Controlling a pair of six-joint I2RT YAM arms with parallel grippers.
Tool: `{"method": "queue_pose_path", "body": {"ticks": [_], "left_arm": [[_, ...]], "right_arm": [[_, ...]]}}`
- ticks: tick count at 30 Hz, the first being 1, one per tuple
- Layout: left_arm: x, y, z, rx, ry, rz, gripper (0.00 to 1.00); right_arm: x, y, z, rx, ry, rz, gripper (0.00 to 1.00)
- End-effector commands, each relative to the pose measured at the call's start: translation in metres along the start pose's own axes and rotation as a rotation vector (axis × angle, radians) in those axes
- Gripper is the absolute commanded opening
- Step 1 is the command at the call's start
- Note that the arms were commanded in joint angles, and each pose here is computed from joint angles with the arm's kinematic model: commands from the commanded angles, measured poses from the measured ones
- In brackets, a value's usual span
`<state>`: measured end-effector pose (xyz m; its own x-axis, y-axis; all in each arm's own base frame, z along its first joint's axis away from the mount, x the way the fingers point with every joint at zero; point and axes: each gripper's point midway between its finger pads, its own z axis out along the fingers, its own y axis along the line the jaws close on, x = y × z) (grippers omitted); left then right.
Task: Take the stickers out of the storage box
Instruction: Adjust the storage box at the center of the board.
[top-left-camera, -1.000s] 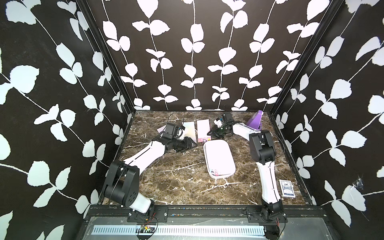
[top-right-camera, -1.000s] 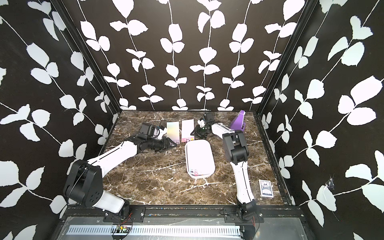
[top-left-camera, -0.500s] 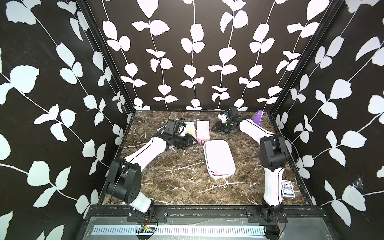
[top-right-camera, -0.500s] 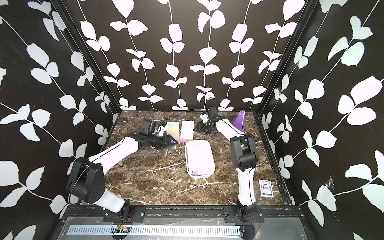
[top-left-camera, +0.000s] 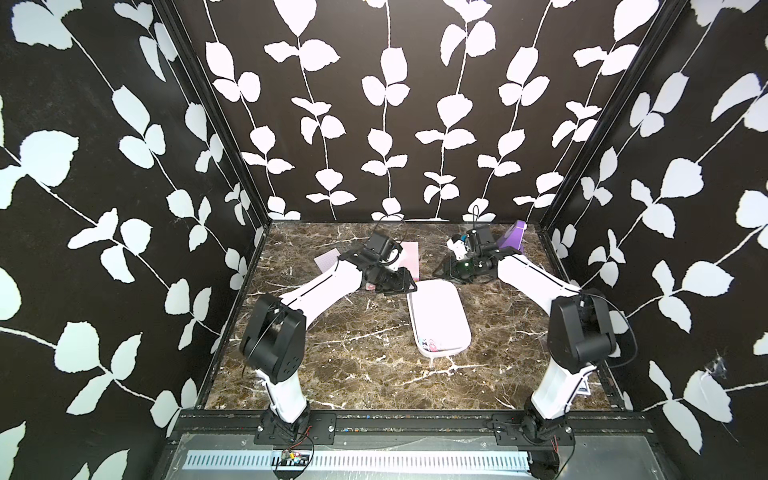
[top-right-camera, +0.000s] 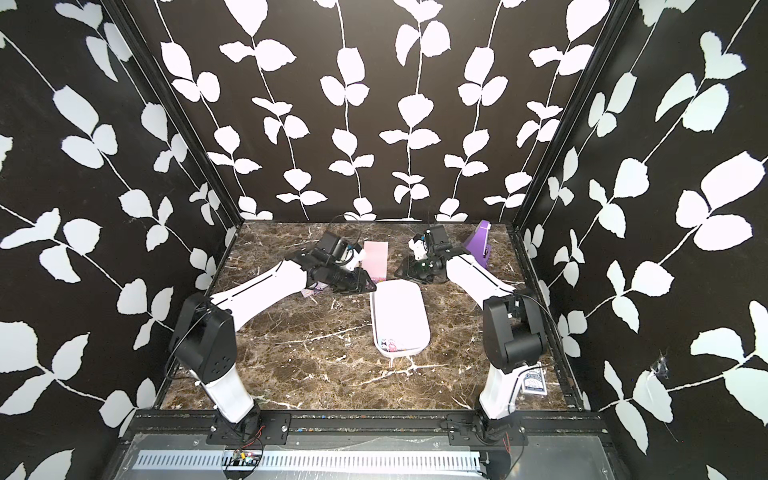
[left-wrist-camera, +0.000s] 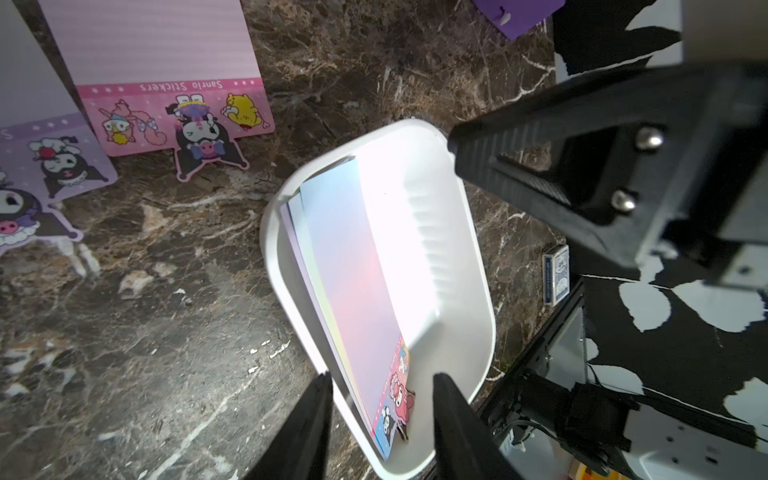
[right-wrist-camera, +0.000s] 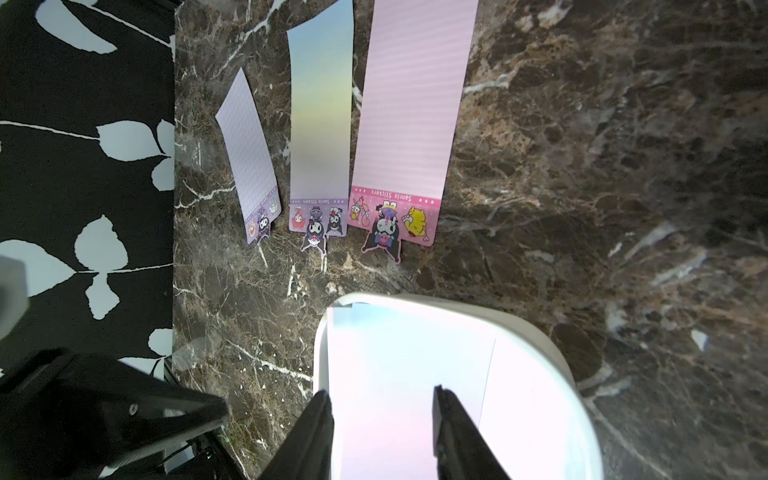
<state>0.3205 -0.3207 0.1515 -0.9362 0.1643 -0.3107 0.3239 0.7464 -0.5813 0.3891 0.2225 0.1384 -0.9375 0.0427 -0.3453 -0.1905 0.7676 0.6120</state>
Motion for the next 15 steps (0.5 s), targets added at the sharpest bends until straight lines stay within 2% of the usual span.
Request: {"method": "queue_pose_path", "body": {"ticks": [1,10,15], "left_arm": [[0.003,0.01,-0.002,-0.096,0.022,0.034,0.4],[-0.001,0.01,0.018,-0.114,0.026,0.024,0.4],[0.002,0.005,0.029,-0.111,0.052,0.027,0.4]], "right_arm": [[0.015,-0.001,-0.005,-0.014,0.002,-0.009,0.42],[0.05,-0.005,-0.017,-0.029,0.008,0.004,0.42],[0.063,-0.015,-0.01,-0.021,0.032,0.02,0.41]]}}
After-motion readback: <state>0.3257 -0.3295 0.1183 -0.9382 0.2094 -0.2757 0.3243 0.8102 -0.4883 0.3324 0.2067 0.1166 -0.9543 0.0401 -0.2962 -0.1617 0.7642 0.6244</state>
